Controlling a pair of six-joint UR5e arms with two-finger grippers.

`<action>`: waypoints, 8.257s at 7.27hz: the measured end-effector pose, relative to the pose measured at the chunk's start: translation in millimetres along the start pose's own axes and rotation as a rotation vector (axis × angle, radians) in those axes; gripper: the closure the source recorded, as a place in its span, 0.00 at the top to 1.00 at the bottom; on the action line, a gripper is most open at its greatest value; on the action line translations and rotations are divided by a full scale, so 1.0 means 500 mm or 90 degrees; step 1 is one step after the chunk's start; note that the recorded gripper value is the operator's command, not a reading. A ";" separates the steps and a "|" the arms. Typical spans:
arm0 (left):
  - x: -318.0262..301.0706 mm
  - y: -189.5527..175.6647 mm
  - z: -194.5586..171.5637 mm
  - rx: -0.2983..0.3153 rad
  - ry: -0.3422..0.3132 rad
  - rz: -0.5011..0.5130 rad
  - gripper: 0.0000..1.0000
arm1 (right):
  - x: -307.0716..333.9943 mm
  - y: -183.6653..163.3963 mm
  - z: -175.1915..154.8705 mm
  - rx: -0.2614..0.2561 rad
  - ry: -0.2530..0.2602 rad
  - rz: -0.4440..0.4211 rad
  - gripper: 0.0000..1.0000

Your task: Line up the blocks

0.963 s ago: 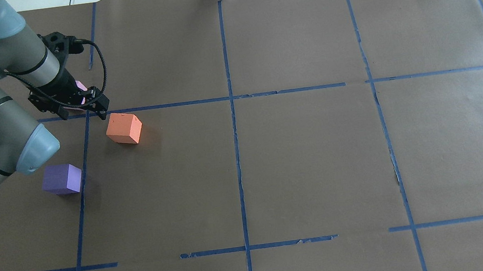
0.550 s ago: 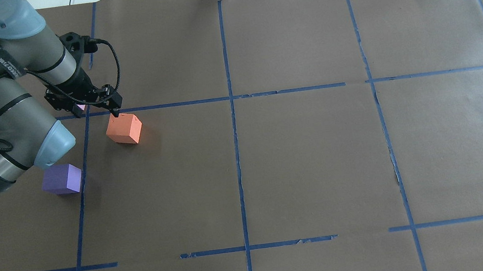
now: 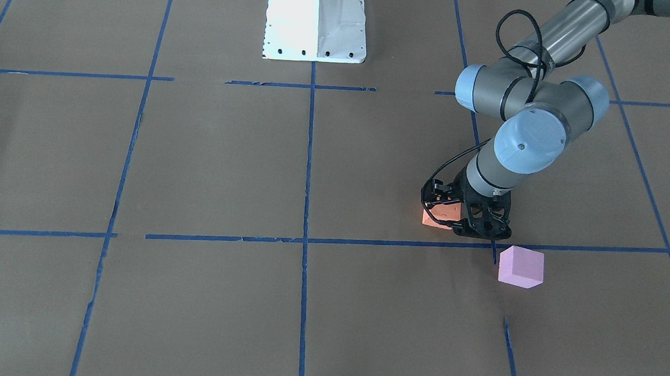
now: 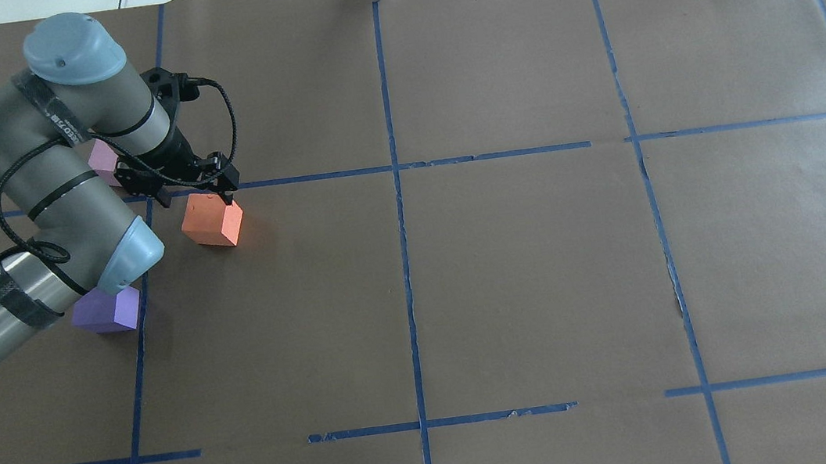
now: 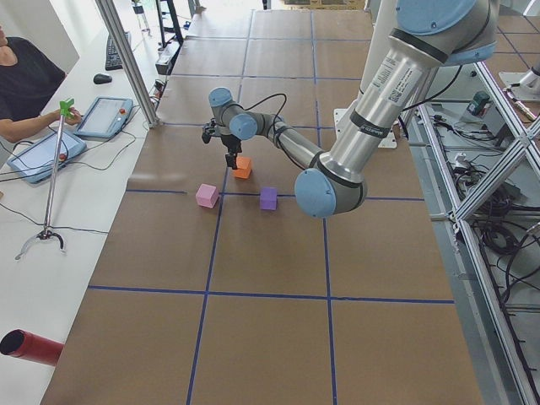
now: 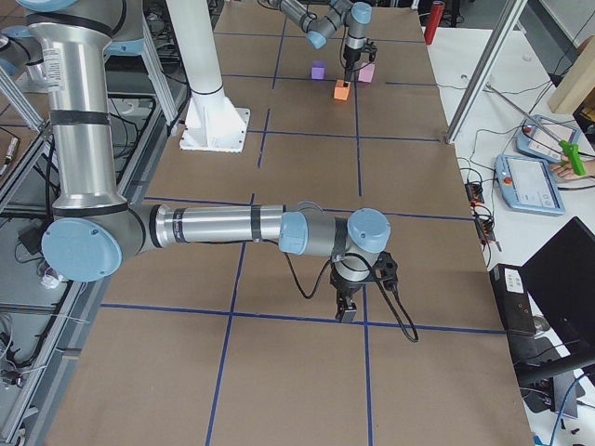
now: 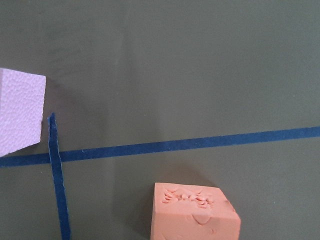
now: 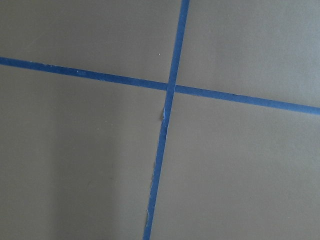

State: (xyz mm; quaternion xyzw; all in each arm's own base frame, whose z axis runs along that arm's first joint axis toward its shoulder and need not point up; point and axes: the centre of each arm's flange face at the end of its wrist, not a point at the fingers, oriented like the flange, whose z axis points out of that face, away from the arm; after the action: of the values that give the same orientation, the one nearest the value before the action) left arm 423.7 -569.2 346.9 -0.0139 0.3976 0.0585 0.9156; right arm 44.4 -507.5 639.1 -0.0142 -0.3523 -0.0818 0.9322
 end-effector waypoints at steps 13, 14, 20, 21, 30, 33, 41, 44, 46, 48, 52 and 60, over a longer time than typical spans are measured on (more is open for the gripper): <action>0.005 0.009 0.060 0.033 -0.014 0.004 0.08 | 0.000 0.000 0.000 0.000 0.000 0.000 1.00; -0.015 -0.003 0.027 0.047 -0.012 -0.004 0.08 | 0.000 0.000 0.000 0.000 0.000 0.000 1.00; -0.151 0.088 -0.285 0.068 -0.065 0.011 0.05 | 0.000 0.000 0.000 0.000 0.000 0.000 1.00; -0.202 0.095 -0.276 0.054 -0.079 0.027 0.04 | 0.000 0.000 0.000 0.000 0.000 0.000 1.00; -0.326 0.005 -0.065 -0.022 -0.039 -0.009 0.04 | 0.000 0.000 0.000 0.000 0.000 0.000 1.00; -0.324 -0.003 -0.033 -0.014 -0.028 -0.023 0.04 | 0.000 0.000 0.000 0.000 0.000 0.000 1.00; -0.310 0.006 0.030 -0.021 -0.021 -0.032 0.17 | 0.001 0.000 0.001 0.000 0.000 0.000 1.00; -0.314 0.010 0.036 -0.022 -0.021 -0.026 1.00 | 0.000 0.000 0.000 0.000 0.000 0.001 1.00; -0.317 0.013 0.038 -0.017 -0.017 -0.020 1.00 | 0.000 0.000 0.000 0.000 0.000 0.000 1.00; -0.318 0.014 0.038 -0.016 -0.016 -0.020 1.00 | 0.000 0.000 0.000 0.000 0.000 0.000 1.00; -0.368 -0.021 -0.058 0.022 -0.016 -0.016 1.00 | 0.000 0.000 0.000 0.000 0.000 0.000 1.00; -1.049 0.214 -0.401 0.047 -0.097 0.087 1.00 | 0.001 0.000 0.001 0.000 0.000 0.001 1.00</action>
State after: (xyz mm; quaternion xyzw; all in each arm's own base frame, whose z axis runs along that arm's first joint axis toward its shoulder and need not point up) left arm -89.6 -528.0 595.0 0.0514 0.3290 0.1070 0.9368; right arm 44.5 -507.4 639.5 -0.0146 -0.3523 -0.0814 0.9322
